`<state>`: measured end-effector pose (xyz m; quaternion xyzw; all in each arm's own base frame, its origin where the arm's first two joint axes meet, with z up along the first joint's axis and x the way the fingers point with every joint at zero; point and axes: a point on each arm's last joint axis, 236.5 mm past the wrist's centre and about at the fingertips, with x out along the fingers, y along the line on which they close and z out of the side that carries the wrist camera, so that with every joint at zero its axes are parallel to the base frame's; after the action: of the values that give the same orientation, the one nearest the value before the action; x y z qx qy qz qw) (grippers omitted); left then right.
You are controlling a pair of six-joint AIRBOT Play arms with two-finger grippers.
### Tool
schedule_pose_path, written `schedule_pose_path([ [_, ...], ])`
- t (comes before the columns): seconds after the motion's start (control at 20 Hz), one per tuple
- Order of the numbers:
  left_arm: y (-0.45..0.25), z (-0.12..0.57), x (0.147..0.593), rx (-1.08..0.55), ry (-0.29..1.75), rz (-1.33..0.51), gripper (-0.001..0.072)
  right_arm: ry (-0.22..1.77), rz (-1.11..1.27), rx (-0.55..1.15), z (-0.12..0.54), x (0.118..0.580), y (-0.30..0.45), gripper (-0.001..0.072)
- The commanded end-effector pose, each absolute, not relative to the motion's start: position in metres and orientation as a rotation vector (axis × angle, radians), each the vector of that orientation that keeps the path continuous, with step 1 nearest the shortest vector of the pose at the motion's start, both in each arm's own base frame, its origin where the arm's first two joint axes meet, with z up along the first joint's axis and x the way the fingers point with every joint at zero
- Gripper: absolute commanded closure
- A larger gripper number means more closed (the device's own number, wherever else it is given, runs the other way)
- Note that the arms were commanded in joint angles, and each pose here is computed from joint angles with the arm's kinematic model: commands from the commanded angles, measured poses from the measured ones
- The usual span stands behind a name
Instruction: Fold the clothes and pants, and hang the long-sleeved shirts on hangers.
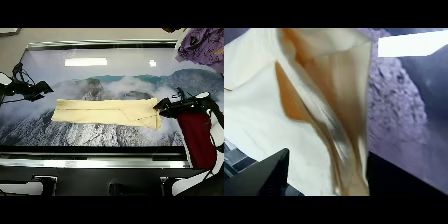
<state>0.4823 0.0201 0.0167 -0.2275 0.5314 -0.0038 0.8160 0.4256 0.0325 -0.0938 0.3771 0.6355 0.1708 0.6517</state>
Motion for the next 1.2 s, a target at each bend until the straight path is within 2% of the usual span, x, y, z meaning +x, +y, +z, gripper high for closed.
schedule_pose_path([
  [0.0, 0.019, 0.018, 0.483, -0.490, 1.131, -0.012, 0.0039, 1.473, 0.394, 0.804, -0.103, 0.424, 0.049, 0.0203],
  [0.05, 0.016, 0.019, 0.483, -0.501, 1.129, -0.018, 0.0039, 1.480, 0.406, 0.792, -0.103, 0.423, 0.055, 0.0259],
  [0.2, 0.006, 0.021, 0.486, -0.541, 1.123, -0.043, 0.0043, 1.474, 0.427, 0.771, -0.094, 0.424, 0.067, 0.0668],
  [0.3, -0.008, 0.021, 0.488, -0.554, 1.125, -0.073, 0.0109, 1.457, 0.372, 0.752, -0.077, 0.427, 0.058, 0.0687],
  [0.35, -0.020, 0.019, 0.489, -0.559, 1.133, -0.096, 0.0269, 1.463, 0.323, 0.710, -0.069, 0.427, 0.048, 0.0687],
  [0.4, -0.037, 0.017, 0.489, -0.563, 1.145, -0.126, 0.0467, 1.469, 0.289, 0.673, -0.056, 0.426, 0.039, 0.0687],
  [0.45, -0.057, 0.012, 0.488, -0.563, 1.165, -0.163, 0.0592, 1.478, 0.254, 0.639, -0.042, 0.425, 0.030, 0.0687],
  [0.5, -0.078, 0.006, 0.486, -0.557, 1.189, -0.199, 0.0662, 1.483, 0.215, 0.611, -0.029, 0.425, 0.022, 0.0687],
  [0.55, -0.104, -0.002, 0.484, -0.547, 1.216, -0.238, 0.0692, 1.479, 0.171, 0.594, -0.015, 0.426, 0.013, 0.0687],
  [0.75, -0.204, -0.041, 0.467, -0.550, 1.314, -0.312, 0.0692, 1.423, 0.027, 0.549, 0.034, 0.433, -0.014, 0.0687],
  [1.15, -0.404, -0.062, 0.435, -0.728, 1.374, -0.568, 0.0693, 1.364, -0.029, 0.488, 0.096, 0.427, -0.028, 0.0687],
])
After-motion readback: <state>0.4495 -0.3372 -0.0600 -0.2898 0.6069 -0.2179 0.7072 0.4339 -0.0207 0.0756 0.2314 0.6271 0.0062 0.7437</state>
